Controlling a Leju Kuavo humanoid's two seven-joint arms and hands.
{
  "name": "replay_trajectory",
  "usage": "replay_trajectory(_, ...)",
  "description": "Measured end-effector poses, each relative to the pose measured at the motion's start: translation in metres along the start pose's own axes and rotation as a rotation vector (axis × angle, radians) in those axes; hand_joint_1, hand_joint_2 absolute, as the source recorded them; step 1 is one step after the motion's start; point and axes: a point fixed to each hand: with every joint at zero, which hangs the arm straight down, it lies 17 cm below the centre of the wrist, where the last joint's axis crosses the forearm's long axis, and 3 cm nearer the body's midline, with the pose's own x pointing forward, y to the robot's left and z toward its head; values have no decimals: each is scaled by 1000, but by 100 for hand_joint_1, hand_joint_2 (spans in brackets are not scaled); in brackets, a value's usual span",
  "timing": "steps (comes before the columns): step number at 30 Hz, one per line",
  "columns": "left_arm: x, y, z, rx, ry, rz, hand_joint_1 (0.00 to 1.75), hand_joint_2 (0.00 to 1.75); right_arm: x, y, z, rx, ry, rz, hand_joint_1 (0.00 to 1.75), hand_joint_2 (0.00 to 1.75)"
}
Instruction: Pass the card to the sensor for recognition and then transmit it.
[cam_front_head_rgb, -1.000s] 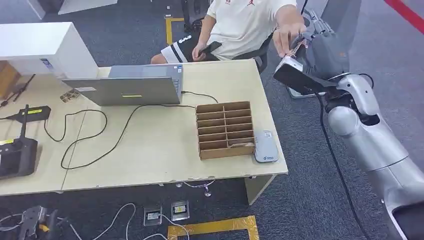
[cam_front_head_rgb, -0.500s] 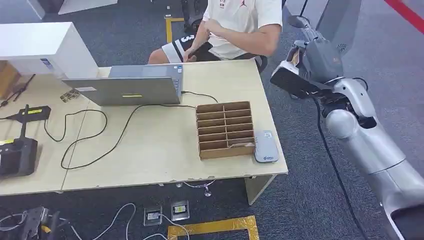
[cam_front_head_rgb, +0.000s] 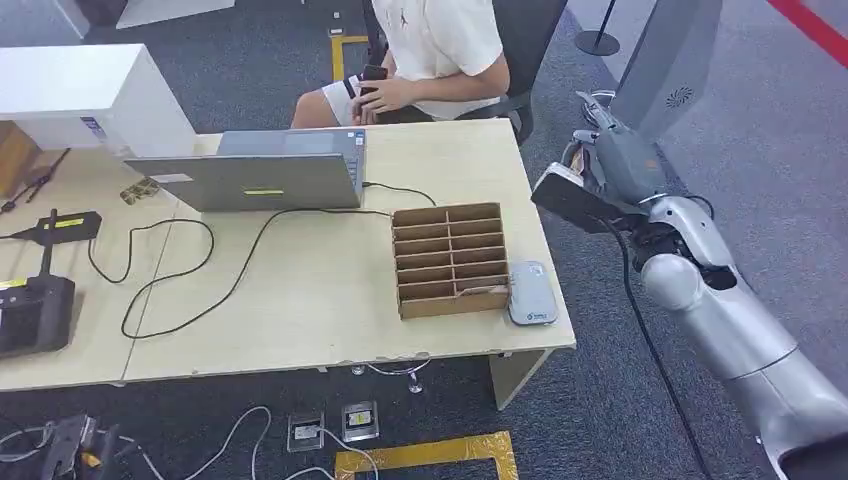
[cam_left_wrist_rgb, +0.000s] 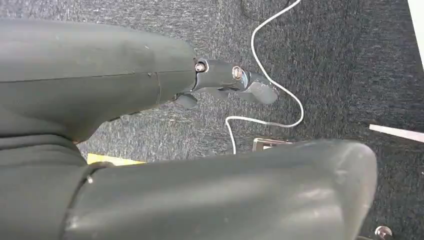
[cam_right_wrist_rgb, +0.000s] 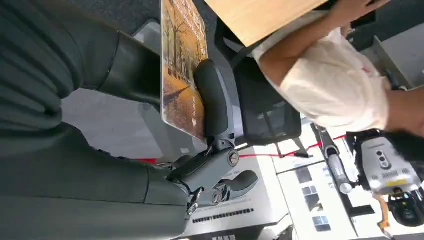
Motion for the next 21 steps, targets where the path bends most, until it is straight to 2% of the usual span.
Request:
replay_trajectory(5, -2, -1, 0, -1, 8, 5, 0, 0, -3, 12, 6, 32, 14, -6, 175, 175)
replay_trajectory(8, 1, -2, 1, -16, 20, -13, 0, 0, 5, 80, 40, 163, 38, -31, 175, 175)
replay_trajectory(21, 17, -7, 11, -84, 0, -131, 0, 0, 40, 125, 51, 244, 1, -47, 175, 175)
